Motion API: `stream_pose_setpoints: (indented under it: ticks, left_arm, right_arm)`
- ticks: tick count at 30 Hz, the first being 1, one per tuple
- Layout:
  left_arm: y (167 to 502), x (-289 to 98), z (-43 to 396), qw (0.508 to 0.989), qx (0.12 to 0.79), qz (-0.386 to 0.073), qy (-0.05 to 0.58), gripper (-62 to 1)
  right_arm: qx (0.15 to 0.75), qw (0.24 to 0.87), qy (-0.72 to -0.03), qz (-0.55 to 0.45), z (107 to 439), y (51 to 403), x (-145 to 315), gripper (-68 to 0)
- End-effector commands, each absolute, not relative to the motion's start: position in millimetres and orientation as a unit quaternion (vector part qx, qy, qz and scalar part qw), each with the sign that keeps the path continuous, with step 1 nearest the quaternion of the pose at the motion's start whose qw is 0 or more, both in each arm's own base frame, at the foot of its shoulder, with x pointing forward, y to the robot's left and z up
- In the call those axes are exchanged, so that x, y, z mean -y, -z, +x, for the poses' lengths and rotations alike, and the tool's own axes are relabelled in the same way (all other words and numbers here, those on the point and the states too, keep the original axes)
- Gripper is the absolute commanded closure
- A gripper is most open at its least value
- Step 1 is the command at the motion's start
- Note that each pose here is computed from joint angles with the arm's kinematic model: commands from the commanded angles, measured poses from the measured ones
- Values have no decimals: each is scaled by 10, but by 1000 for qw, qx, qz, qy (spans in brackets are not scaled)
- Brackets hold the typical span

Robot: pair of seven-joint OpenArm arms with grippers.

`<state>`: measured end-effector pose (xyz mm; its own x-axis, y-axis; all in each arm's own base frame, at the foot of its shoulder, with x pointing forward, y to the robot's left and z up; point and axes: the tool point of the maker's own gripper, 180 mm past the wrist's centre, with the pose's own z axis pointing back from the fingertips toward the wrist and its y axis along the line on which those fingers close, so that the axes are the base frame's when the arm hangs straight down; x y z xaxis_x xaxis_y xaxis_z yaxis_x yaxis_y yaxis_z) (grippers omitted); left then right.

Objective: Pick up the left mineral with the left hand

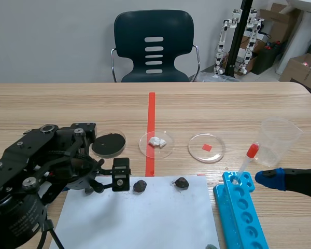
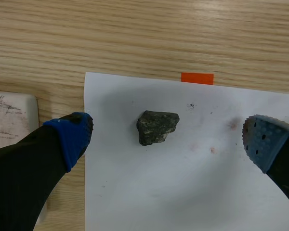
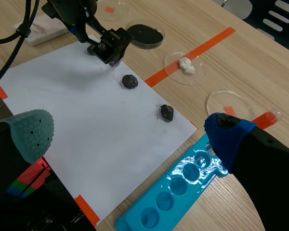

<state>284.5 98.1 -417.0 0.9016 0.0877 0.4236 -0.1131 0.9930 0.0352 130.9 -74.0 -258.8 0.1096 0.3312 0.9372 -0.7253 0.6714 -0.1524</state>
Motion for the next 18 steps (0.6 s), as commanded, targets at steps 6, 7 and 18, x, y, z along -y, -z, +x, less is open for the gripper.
stream_pose_setpoints:
  ticks: [6, 7, 18]
  left_arm:
    - [4130, -973, 2878, 974, 220, 27, -55, -623]
    - [4134, -969, 2870, 974, 217, 25, -55, -623]
    - [4139, -962, 2854, 976, 210, 23, -56, -452]
  right_arm:
    - [570, 715, -363, 179, 1342, 2518, 735, -679]
    - [570, 715, -363, 179, 1342, 2518, 735, -679]
    - [570, 715, -363, 179, 1342, 2518, 735, -679]
